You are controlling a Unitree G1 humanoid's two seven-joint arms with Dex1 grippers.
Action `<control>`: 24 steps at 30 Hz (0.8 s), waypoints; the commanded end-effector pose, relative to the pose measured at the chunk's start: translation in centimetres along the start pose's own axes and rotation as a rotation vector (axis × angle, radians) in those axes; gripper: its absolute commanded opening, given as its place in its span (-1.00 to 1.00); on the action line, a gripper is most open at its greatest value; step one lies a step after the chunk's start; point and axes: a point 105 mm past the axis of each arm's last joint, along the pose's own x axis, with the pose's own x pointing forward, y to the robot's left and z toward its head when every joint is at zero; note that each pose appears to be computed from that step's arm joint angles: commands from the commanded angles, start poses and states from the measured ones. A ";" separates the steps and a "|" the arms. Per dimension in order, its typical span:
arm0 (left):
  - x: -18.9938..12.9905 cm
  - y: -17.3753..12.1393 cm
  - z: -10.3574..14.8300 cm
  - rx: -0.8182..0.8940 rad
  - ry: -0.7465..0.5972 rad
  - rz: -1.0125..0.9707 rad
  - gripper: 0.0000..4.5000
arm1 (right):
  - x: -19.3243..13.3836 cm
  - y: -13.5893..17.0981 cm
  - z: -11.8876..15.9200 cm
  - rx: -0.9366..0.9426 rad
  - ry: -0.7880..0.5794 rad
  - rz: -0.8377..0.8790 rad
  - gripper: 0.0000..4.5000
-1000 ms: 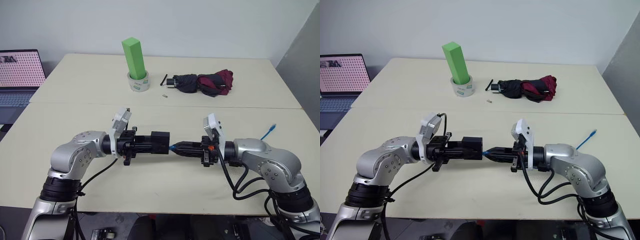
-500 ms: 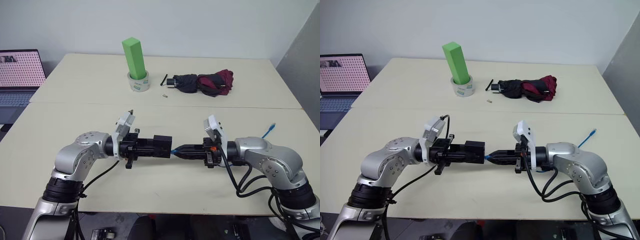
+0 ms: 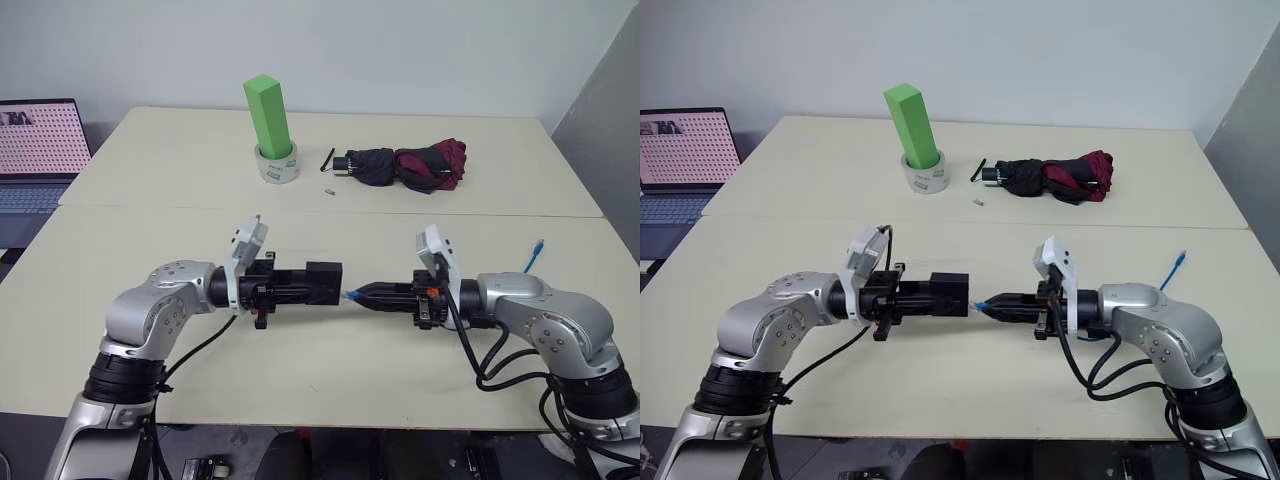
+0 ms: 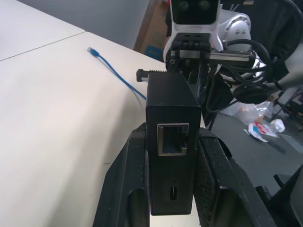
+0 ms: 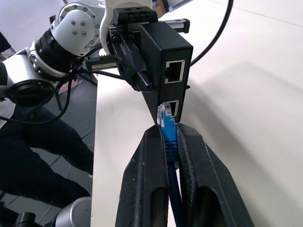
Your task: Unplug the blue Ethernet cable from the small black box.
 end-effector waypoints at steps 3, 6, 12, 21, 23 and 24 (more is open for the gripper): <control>-0.4 -0.4 1.4 0.054 0.004 0.004 -0.65 | -0.5 -0.4 1.0 -0.066 -0.032 -0.043 -0.99; -1.5 0.1 1.1 0.062 0.024 0.059 -0.65 | -1.1 -1.9 0.7 -0.100 -0.015 -0.121 -0.99; -2.6 1.4 0.9 0.099 0.030 0.210 -0.65 | -4.3 -9.9 -0.2 -0.258 0.046 -0.542 -0.99; -2.8 4.2 0.2 0.230 0.012 0.465 -0.65 | -8.9 -17.2 -1.9 -0.305 0.138 -1.004 -0.99; -2.9 4.8 0.0 0.260 0.015 0.509 -0.65 | -9.1 -17.4 -1.9 -0.281 0.128 -1.023 -0.99; -3.0 5.1 0.0 0.273 0.013 0.526 -0.65 | -9.3 -17.5 -1.9 -0.269 0.121 -1.033 -0.83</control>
